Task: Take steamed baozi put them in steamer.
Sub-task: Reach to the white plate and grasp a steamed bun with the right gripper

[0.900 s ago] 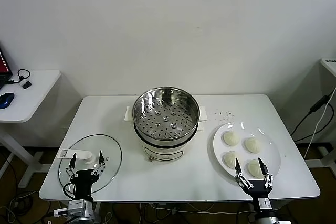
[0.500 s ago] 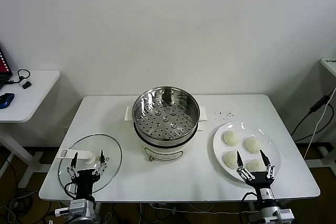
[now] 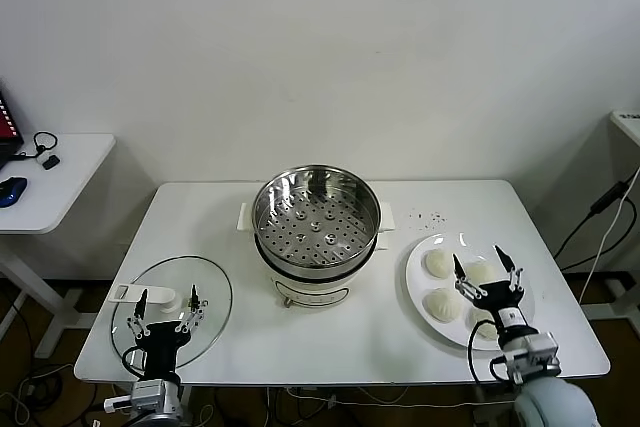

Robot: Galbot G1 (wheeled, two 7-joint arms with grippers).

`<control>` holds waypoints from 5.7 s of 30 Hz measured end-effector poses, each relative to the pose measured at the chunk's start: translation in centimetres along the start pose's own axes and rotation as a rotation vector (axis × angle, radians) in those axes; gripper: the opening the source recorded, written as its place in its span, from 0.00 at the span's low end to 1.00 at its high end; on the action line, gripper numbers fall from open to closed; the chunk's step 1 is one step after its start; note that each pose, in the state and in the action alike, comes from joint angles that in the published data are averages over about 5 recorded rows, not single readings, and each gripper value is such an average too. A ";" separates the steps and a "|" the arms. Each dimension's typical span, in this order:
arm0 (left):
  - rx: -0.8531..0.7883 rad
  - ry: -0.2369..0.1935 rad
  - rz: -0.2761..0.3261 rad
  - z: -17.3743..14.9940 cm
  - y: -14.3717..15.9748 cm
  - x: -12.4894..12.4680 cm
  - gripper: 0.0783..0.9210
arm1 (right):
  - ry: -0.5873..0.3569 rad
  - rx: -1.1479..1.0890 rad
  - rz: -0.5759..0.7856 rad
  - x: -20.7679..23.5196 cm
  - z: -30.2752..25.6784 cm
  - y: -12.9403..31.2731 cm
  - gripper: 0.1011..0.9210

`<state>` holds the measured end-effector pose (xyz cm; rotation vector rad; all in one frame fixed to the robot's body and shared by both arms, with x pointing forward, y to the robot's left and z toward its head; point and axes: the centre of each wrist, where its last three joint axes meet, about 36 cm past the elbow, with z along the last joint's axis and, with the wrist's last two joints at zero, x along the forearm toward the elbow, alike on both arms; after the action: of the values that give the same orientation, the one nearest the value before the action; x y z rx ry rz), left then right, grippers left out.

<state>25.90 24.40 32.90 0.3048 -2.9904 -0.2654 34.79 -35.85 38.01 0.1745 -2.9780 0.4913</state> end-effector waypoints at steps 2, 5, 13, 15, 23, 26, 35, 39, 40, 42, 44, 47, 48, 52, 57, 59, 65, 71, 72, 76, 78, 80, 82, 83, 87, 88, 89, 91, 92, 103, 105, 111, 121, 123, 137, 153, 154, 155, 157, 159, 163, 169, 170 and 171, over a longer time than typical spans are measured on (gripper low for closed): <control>0.000 -0.001 0.001 0.0 0.0 0.0 0.88 | 0.013 0.036 -0.024 -0.9 -0.8 -0.9 0.88; 0.001 -0.002 0.003 0.0 -0.1 0.0 0.88 | 0.037 0.091 -0.065 -2.2 -2.0 -2.4 0.88; 0.005 -0.002 0.009 0.2 -0.4 0.0 0.88 | 0.111 0.232 -0.179 -5.5 -5.1 -6.1 0.88; 0.006 -0.002 0.012 0.2 -0.5 0.0 0.88 | 0.127 0.261 -0.205 -6.3 -5.8 -6.8 0.88; 0.007 -0.002 0.021 0.4 -0.9 -0.2 0.88 | 0.188 0.345 -0.292 -9.8 -8.4 -9.3 0.88; 0.008 -0.002 0.023 0.4 -0.9 -0.2 0.88 | 0.215 0.368 -0.339 -10.9 -9.5 -10.1 0.88; 0.008 0.003 0.043 0.8 -1.7 -0.2 0.88 | 0.290 0.429 -0.542 -14.1 -12.7 -12.0 0.88; 0.012 0.001 0.051 0.8 -2.0 -0.2 0.88 | 0.323 0.462 -0.638 -15.5 -14.1 -12.6 0.88; 0.013 0.001 0.051 0.9 -2.0 -0.2 0.88 | 0.332 0.472 -0.659 -15.8 -14.4 -12.8 0.88; 0.014 0.002 0.051 1.0 -2.0 -0.2 0.88 | 0.351 0.493 -0.703 -16.4 -15.0 -13.2 0.88; 0.015 0.001 0.050 1.0 -2.1 -0.1 0.88 | 0.372 0.517 -0.745 -17.0 -15.6 -13.5 0.88; 0.018 0.000 0.049 1.1 -2.1 -0.1 0.88 | 0.404 0.555 -0.803 -17.9 -16.4 -14.2 0.88; 0.019 -0.001 0.049 1.1 -2.1 -0.1 0.88 | 0.414 0.567 -0.821 -18.2 -16.6 -14.4 0.88; 0.024 -0.004 0.052 1.1 -2.3 -0.1 0.88 | 0.458 0.613 -0.891 -19.3 -17.6 -15.0 0.88; 0.030 -0.007 0.061 1.1 -2.7 -0.1 0.88 | 0.515 0.674 -0.981 -20.9 -18.9 -15.4 0.88; 0.033 -0.008 0.065 1.1 -2.9 -0.1 0.88 | 0.543 0.698 -1.016 -21.5 -19.2 -15.4 0.88; 0.039 -0.011 0.077 1.0 -3.3 -0.1 0.88 | 0.635 0.770 -1.091 -23.3 -19.8 -15.0 0.88; 0.041 -0.013 0.081 1.0 -3.4 -0.3 0.88 | 0.678 0.833 -1.144 -25.1 -20.8 -14.0 0.88; 0.041 -0.013 0.080 1.0 -3.4 -0.3 0.88 | 0.684 0.842 -1.153 -25.4 -20.9 -13.8 0.88; 0.041 -0.013 0.080 1.1 -3.4 -0.5 0.88 | 0.708 0.880 -1.188 -26.4 -20.7 -12.8 0.88; 0.041 -0.011 0.081 1.2 -3.4 -0.5 0.88 | 0.721 0.900 -1.204 -26.8 -20.5 -12.3 0.88; 0.040 -0.009 0.082 1.1 -3.4 -0.5 0.88 | 0.734 0.918 -1.215 -27.3 -20.2 -11.7 0.88; 0.040 -0.007 0.082 1.1 -3.3 -0.5 0.88 | 0.745 0.932 -1.223 -27.7 -19.8 -11.2 0.88; 0.040 -0.007 0.081 1.1 -3.3 -0.5 0.88 | 0.750 0.938 -1.226 -28.0 -19.6 -10.9 0.88; 0.037 -0.003 0.078 1.3 -3.2 -0.5 0.88 | 0.774 0.952 -1.233 -28.6 -18.7 -10.0 0.88; 0.037 -0.003 0.077 1.3 -3.1 -0.6 0.88 | 0.781 0.954 -1.234 -28.7 -18.4 -9.9 0.88; 0.036 -0.002 0.075 1.3 -3.1 -0.6 0.88 | 0.788 0.955 -1.234 -28.8 -18.1 -9.8 0.88; 0.035 -0.001 0.073 1.4 -3.0 -0.6 0.88 | 0.801 0.956 -1.233 -28.9 -17.5 -9.6 0.88; 0.035 -0.001 0.072 1.4 -3.0 -0.6 0.88 | 0.806 0.956 -1.233 -29.0 -17.2 -9.5 0.88; 0.031 0.007 0.071 1.8 -2.9 -0.7 0.88 | 0.827 0.940 -1.207 -30.2 -15.0 -8.1 0.88; 0.030 0.009 0.070 1.8 -2.9 -0.7 0.88 | 0.830 0.937 -1.202 -30.3 -14.6 -7.9 0.88; 0.028 0.014 0.069 2.0 -2.8 -0.8 0.88 | 0.836 0.928 -1.192 -30.5 -13.8 -7.5 0.88; 0.025 0.016 0.070 2.2 -2.8 -0.8 0.88 | 0.851 0.913 -1.178 -30.5 -12.3 -7.0 0.88; 0.024 0.016 0.069 2.2 -2.8 -0.8 0.88 | 0.850 0.909 -1.175 -30.5 -12.1 -7.0 0.88; 0.023 0.019 0.069 2.3 -2.9 -0.9 0.88 | 0.849 0.910 -1.178 -30.6 -11.0 -5.6 0.88; 0.020 0.021 0.067 2.6 -2.8 -0.9 0.88 | 0.850 0.919 -1.159 -30.5 -10.7 -5.9 0.82; 0.020 0.021 0.067 2.6 -2.8 -0.9 0.88 | 0.851 0.919 -1.159 -30.5 -10.6 -5.9 0.82; 0.020 0.021 0.067 2.6 -2.8 -0.9 0.88 | 0.851 0.919 -1.159 -30.5 -10.6 -5.9 0.81; 0.020 0.021 0.068 2.6 -2.8 -1.0 0.88 | 0.850 0.919 -1.158 -30.5 -10.6 -5.9 0.79; 0.020 0.020 0.067 2.6 -2.8 -1.0 0.88 | 0.849 0.919 -1.157 -30.5 -10.6 -5.9 0.78; 0.019 0.019 0.066 2.6 -2.8 -1.0 0.88 | 0.847 0.920 -1.156 -30.5 -10.6 -5.9 0.73; 0.019 0.019 0.065 2.6 -2.8 -1.1 0.88 | 0.840 0.925 -1.155 -30.3 -10.8 -6.1 0.69; 0.019 0.019 0.064 2.6 -2.8 -1.1 0.88 | 0.839 0.926 -1.156 -30.2 -10.9 -6.1 0.69; 0.019 0.019 0.064 2.6 -2.7 -1.1 0.88 | 0.837 0.928 -1.157 -30.2 -11.0 -6.2 0.69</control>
<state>27.08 22.40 29.76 0.2120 -2.9791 -0.2269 66.44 -35.22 46.21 1.2416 -1.3034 1.2321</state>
